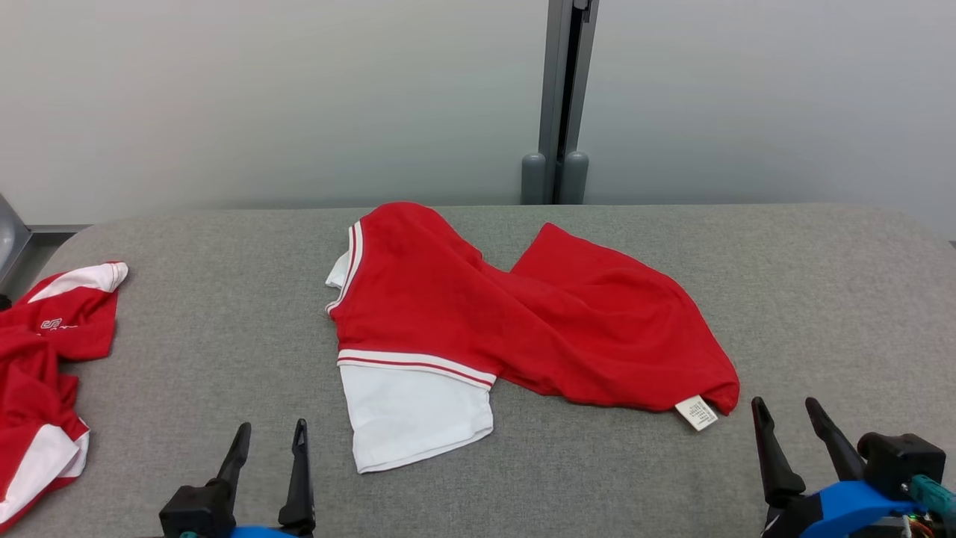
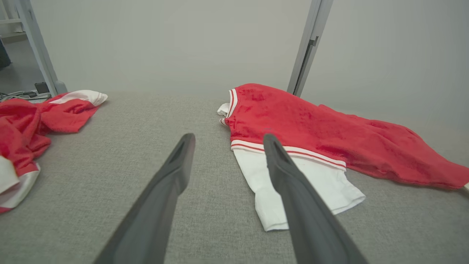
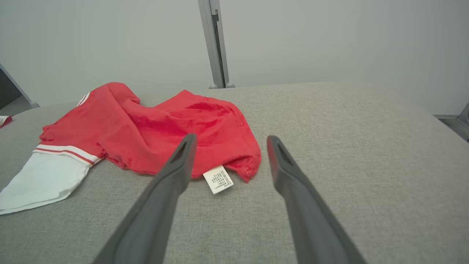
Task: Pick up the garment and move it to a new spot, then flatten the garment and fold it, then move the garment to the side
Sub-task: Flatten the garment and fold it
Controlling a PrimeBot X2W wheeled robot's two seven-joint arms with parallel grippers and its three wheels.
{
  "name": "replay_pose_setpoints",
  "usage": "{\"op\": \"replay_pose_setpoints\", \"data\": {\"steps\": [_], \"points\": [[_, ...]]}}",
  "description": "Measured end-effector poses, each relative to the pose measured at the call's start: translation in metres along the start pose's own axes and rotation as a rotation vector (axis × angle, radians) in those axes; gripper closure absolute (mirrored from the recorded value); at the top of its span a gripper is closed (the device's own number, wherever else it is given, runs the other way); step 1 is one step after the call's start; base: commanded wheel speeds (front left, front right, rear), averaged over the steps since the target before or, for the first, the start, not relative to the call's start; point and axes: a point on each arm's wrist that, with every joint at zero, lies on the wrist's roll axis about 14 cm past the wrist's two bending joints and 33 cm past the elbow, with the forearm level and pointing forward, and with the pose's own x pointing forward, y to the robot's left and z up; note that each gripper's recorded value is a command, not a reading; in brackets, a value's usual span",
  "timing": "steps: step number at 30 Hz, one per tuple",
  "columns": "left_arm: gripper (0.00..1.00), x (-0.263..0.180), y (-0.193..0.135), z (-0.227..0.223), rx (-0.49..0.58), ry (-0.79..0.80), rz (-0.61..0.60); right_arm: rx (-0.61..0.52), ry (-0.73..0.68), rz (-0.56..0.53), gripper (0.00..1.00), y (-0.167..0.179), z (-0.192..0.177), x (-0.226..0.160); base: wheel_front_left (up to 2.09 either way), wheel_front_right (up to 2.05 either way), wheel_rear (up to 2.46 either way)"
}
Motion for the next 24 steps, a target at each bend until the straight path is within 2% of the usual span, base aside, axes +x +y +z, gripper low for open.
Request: {"op": "replay_pose_setpoints", "data": {"steps": [6,12,20,24], "points": [[0.0,0.012,-0.011,-0.019,0.014,0.114,-0.039,0.003,0.046,-0.013,0.0,-0.004,0.002,0.016,0.0,0.0,0.0],[0.0,0.027,-0.036,-0.063,0.011,0.34,-0.106,0.012,0.206,-0.068,0.0,-0.022,-0.026,0.036,0.0,0.0,0.0],[0.0,0.036,-0.032,-0.107,0.005,0.56,-0.045,0.033,0.319,-0.082,0.0,-0.025,-0.055,0.062,0.0,0.0,0.0],[0.0,0.039,-0.04,-0.115,-0.029,0.594,-0.074,0.036,0.35,-0.085,0.0,-0.024,-0.068,0.068,0.0,0.0,0.0]]}}
